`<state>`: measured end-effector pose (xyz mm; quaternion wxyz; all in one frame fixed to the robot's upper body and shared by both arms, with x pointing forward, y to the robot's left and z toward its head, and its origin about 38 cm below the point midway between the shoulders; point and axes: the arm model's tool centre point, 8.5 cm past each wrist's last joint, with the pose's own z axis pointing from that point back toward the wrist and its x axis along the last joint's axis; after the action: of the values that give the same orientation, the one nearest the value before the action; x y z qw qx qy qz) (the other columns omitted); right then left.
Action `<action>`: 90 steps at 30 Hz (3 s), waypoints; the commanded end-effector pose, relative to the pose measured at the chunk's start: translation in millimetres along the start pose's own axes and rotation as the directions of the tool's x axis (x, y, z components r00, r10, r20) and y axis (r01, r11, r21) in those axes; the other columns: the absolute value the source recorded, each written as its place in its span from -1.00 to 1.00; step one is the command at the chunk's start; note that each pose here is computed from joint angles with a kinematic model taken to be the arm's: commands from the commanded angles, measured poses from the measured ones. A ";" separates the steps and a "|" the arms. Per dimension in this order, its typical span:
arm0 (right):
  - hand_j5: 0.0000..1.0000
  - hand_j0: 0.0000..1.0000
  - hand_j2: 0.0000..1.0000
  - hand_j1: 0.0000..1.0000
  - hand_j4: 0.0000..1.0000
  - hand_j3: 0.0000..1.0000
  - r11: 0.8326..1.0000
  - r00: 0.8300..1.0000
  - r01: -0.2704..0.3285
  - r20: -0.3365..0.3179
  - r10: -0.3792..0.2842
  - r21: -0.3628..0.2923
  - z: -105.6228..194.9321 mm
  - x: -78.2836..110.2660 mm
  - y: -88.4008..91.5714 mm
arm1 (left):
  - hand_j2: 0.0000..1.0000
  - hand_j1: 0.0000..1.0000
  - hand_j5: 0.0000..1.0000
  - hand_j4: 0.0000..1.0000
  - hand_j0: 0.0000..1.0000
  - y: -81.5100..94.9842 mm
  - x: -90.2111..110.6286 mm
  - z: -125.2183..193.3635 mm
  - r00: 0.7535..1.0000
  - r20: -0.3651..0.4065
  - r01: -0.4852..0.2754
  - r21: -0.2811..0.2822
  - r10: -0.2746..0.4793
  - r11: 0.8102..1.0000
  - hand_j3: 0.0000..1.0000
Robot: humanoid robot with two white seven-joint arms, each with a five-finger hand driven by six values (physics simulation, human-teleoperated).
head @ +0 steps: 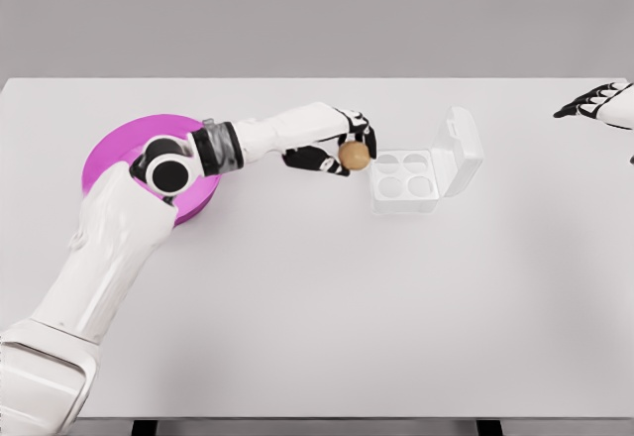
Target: Pack egg into the box and close the box lid
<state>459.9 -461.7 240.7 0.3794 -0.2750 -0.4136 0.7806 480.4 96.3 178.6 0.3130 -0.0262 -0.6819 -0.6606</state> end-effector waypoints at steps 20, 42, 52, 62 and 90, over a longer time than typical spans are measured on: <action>1.00 1.00 1.00 1.00 1.00 1.00 1.000 1.000 -0.004 -0.007 0.004 -0.023 1.9 -2.0 -8.4 | -0.36 -0.36 -0.36 -0.36 -0.36 -7.6 8.6 -47.1 0.999 0.020 -0.050 -0.030 0.050 0.998 -0.36; 1.00 1.00 1.00 1.00 1.00 1.00 0.997 0.996 -0.077 -0.035 0.077 0.011 6.4 -6.0 -20.4 | -0.36 -0.36 -0.36 -0.36 -0.36 7.1 -3.5 -48.6 0.999 -0.019 -0.039 -0.049 0.038 0.998 -0.36; 1.00 1.00 1.00 1.00 1.00 1.00 0.997 0.997 -0.074 -0.031 0.074 0.022 5.1 -5.1 -15.0 | -0.36 -0.36 -0.36 -0.36 -0.36 14.8 -7.2 -49.2 0.999 -0.032 -0.031 -0.054 0.029 0.998 -0.36; 1.00 1.00 1.00 1.00 1.00 1.00 0.997 0.998 -0.066 0.000 0.066 0.027 -7.3 4.2 -9.3 | -0.35 -0.35 -0.35 -0.35 -0.35 14.5 -11.0 -49.5 0.999 -0.051 -0.020 -0.075 0.016 0.997 -0.35; 1.00 1.00 1.00 1.00 1.00 1.00 0.998 0.998 -0.060 -0.002 0.060 0.034 -5.3 3.8 -3.2 | -0.17 -0.17 -0.17 -0.17 -0.17 28.1 -0.7 -57.1 0.999 -0.025 0.028 -0.084 -0.030 0.996 -0.17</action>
<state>462.9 -455.0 239.2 0.3604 -0.2812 -0.3889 0.7999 515.7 47.6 198.2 0.3092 -0.0190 -0.6470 -0.6967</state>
